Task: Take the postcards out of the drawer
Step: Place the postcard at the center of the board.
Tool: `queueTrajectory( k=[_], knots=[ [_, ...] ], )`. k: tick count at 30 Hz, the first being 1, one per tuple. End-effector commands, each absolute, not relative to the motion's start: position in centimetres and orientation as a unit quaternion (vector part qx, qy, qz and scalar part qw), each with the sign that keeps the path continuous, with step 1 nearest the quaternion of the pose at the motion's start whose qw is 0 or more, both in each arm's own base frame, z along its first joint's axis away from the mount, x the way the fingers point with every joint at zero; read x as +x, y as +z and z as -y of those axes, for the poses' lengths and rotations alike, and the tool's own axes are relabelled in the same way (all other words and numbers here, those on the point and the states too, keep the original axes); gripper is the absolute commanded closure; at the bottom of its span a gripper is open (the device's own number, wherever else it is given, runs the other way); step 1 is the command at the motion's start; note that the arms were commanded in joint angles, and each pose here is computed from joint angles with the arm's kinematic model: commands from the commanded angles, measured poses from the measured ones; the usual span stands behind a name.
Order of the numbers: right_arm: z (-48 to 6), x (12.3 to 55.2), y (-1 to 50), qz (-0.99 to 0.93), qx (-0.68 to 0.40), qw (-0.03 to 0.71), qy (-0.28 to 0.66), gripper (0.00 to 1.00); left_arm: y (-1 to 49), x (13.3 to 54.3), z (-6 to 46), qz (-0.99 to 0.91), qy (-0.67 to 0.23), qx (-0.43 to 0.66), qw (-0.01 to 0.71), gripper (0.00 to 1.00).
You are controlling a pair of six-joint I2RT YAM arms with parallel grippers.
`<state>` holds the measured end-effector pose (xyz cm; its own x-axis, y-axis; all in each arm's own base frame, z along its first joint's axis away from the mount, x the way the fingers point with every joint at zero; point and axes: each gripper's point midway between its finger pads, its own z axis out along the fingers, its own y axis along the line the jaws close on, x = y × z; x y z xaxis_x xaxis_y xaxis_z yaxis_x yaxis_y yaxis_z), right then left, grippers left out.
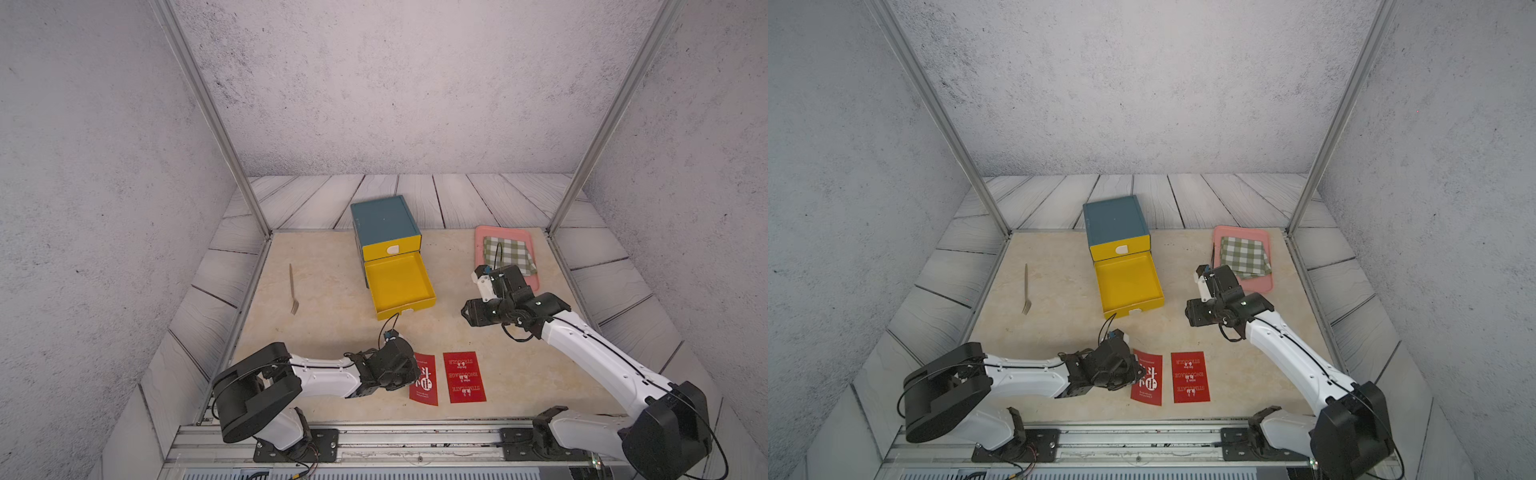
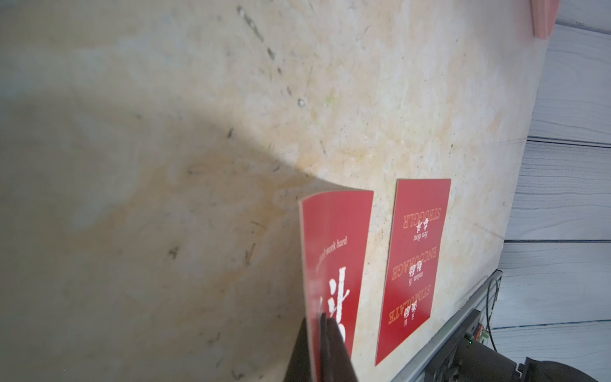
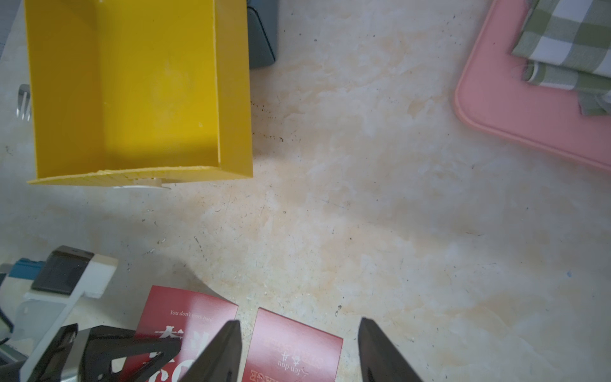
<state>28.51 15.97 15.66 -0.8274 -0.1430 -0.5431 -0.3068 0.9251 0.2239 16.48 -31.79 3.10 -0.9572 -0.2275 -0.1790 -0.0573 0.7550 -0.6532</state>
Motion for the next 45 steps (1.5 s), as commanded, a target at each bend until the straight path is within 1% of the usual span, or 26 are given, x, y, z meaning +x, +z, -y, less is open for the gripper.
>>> queueTrajectory(
  k=[1, 8, 15, 17, 20, 25, 27, 37, 41, 45],
  knots=[
    [-15.9, 28.4, 16.3, -0.939, -0.114, 0.281, 0.16, 0.4, 2.2, 17.1, 30.2, -0.947, -0.275, -0.078, 0.149, 1.0],
    [-16.2, 28.6, 16.0, -0.938, -0.121, 0.279, 0.167, 0.4, 1.9, 17.2, 31.4, -0.957, -0.248, -0.059, 0.138, 1.0],
    [-16.3, 28.7, 15.8, -0.939, -0.124, 0.275, 0.168, 0.4, 1.3, 16.9, 31.2, -0.961, -0.236, -0.067, 0.127, 1.0],
    [-16.2, 28.7, 15.8, -0.938, -0.124, 0.277, 0.167, 0.4, 1.1, 16.7, 31.3, -0.963, -0.233, -0.065, 0.121, 0.97],
    [-16.1, 28.8, 15.8, -0.938, -0.122, 0.277, 0.167, 0.39, 0.7, 16.4, 31.3, -0.965, -0.229, -0.065, 0.112, 0.88],
    [-16.2, 28.8, 15.9, -0.938, -0.122, 0.278, 0.169, 0.39, 0.4, 16.3, 31.0, -0.967, -0.221, -0.068, 0.109, 0.78],
    [-16.1, 28.8, 15.8, -0.938, -0.121, 0.277, 0.168, 0.39, 0.4, 16.3, 30.9, -0.967, -0.219, -0.068, 0.108, 0.75],
    [-16.0, 29.0, 15.7, -0.939, -0.118, 0.277, 0.169, 0.38, 0.6, 16.1, 30.3, -0.97, -0.207, -0.068, 0.107, 0.7],
    [-16.0, 29.0, 15.6, -0.939, -0.118, 0.274, 0.17, 0.38, 0.7, 16.1, 30.1, -0.97, -0.204, -0.069, 0.109, 0.66],
    [-16.1, 29.1, 15.7, -0.939, -0.118, 0.275, 0.171, 0.38, 0.6, 16.0, 29.8, -0.971, -0.201, -0.071, 0.108, 0.64]
  ],
)
